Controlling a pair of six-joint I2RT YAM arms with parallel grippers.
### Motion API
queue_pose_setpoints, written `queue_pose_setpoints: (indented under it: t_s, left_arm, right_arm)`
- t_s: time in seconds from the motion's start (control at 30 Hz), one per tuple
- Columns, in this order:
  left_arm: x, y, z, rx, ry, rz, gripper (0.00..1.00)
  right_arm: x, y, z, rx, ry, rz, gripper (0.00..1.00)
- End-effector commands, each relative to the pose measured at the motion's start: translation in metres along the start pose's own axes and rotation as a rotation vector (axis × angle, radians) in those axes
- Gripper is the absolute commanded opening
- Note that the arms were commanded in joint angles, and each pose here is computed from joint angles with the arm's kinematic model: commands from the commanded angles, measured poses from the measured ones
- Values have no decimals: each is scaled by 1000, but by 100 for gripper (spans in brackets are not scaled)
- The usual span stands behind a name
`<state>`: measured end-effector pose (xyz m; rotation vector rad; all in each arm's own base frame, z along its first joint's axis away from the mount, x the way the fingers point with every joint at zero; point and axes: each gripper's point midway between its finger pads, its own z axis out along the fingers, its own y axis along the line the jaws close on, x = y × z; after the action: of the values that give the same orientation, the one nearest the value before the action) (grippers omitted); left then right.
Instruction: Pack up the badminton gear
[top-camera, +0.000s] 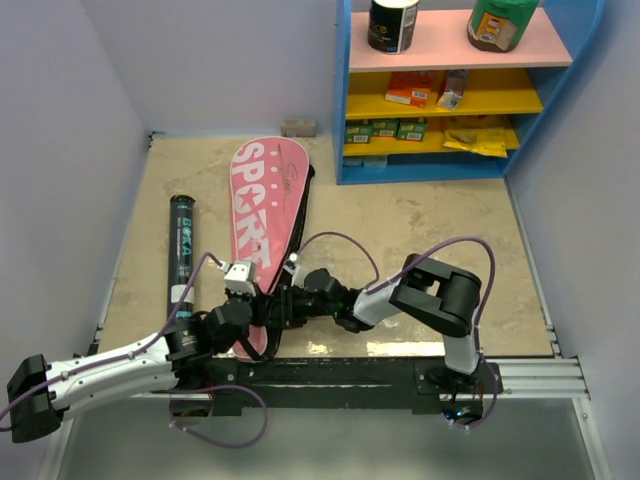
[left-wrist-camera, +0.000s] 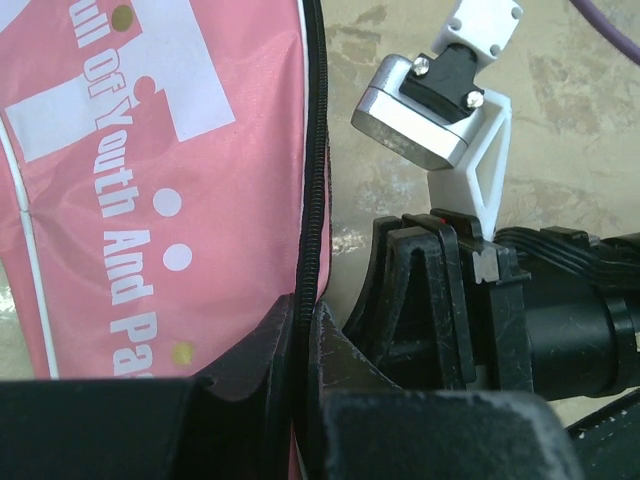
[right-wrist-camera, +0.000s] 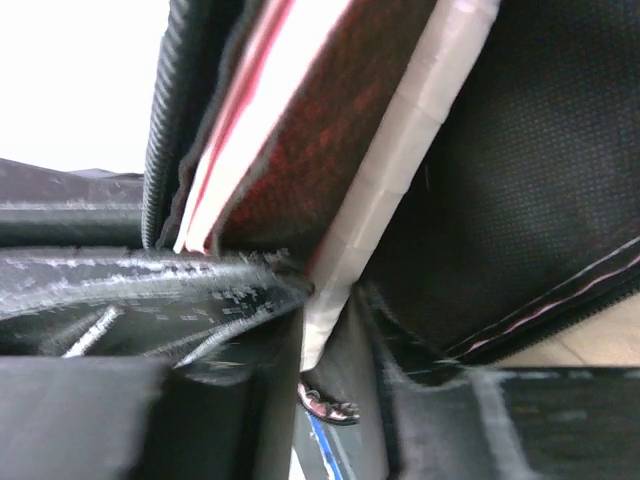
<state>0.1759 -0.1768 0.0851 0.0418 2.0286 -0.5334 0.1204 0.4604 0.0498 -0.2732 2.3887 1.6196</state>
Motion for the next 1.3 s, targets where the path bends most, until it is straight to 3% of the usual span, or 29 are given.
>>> queue_pose_setpoints:
  t_s: [0.0, 0.13, 0.23, 0.4, 0.57, 0.9, 1.1, 1.27]
  left_arm:
    - [-25, -45, -8, 178, -44, -110, 0]
    - [-22, -36, -7, 133, -34, -102, 0]
    - [-19, -31, -5, 97, -22, -93, 0]
    - [-14, -27, -1, 62, 1, -66, 0]
    - [-6, -34, 0, 83, 51, -34, 0]
    - [12, -39, -8, 151, 114, -79, 0]
    - [18, -40, -7, 165, 129, -82, 0]
    - [20, -48, -6, 199, 140, -89, 0]
  right_arm:
    - [-32, 64, -14, -106, -120, -151, 34]
    - [-30, 29, -37, 138, -99, -200, 46]
    - [-47, 5, -71, 320, -171, -251, 52]
    - [-106, -38, -139, 591, -360, -246, 60]
    - [-178, -63, -155, 707, -462, -250, 63]
    - [-309, -83, -131, 582, -661, -159, 69]
    - [-357, -98, -111, 464, -687, -114, 70]
    - [-360, -133, -82, 457, -641, -63, 71]
